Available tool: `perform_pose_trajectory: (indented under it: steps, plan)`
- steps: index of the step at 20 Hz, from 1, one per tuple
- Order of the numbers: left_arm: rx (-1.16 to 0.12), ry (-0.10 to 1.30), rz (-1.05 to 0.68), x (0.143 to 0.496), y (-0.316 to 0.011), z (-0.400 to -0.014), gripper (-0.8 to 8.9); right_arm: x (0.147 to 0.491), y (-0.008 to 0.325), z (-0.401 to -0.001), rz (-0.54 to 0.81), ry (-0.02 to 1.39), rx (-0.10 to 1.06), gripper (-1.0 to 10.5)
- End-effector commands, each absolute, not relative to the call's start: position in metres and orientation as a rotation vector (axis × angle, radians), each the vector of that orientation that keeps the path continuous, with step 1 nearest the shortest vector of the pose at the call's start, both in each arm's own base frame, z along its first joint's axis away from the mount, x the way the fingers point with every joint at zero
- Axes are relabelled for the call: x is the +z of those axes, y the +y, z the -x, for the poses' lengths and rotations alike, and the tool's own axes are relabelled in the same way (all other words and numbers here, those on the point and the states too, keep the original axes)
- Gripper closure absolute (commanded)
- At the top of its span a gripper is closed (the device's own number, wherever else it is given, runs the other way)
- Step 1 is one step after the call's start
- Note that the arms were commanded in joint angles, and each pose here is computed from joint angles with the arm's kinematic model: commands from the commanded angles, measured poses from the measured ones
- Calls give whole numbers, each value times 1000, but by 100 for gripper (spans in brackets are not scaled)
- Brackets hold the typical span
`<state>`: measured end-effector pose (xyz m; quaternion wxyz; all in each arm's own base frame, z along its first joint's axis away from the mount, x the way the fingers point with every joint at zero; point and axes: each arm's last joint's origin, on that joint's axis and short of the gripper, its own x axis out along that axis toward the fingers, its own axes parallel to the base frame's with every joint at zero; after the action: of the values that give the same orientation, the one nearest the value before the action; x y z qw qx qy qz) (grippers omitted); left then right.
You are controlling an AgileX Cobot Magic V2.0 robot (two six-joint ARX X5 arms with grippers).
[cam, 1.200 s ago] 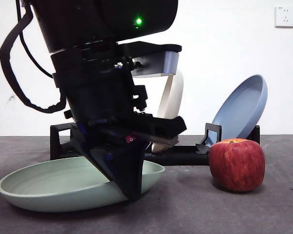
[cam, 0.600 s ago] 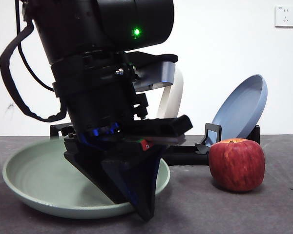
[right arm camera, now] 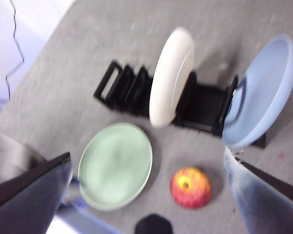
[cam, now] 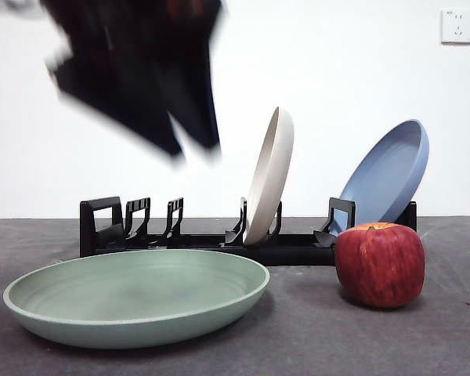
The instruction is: Take the green plate from the plate rack,put the plate on the table,take the apple from the table,put the apple in the plate
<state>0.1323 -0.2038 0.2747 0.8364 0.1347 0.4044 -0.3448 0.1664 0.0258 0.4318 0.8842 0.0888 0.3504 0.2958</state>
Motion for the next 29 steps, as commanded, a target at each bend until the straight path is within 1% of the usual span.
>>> perform_pose_trajectory:
  steps: [1, 5, 6, 9, 11, 15, 20, 25, 29]
  plan:
    - [-702, 689, -205, 327, -181, -120, 616, 430, 33, -164, -137, 750, 672, 353]
    - [-711, 515, -131, 389, -148, -100, 616, 423, 47, -159, -85, 822, 749, 354]
    - [-707, 461, -99, 410, -133, -92, 616, 420, 52, -158, -54, 858, 752, 354]
    - [-693, 328, -40, 456, -93, -68, 616, 401, 72, -157, 49, 946, 722, 353]
    - [-671, 274, -16, 473, -72, -56, 616, 381, 83, -161, 93, 989, 681, 353]
    - [-581, 241, -22, 483, -47, -43, 616, 346, 100, -167, 146, 1015, 615, 353]
    - [-486, 265, -60, 478, -33, -37, 617, 313, 114, -172, 185, 983, 527, 351]
    - [-475, 321, -87, 472, -31, -36, 616, 288, 122, -172, 192, 972, 536, 348]
    - [-475, 328, -93, 471, -31, -36, 617, 271, 124, -175, 189, 971, 527, 348]
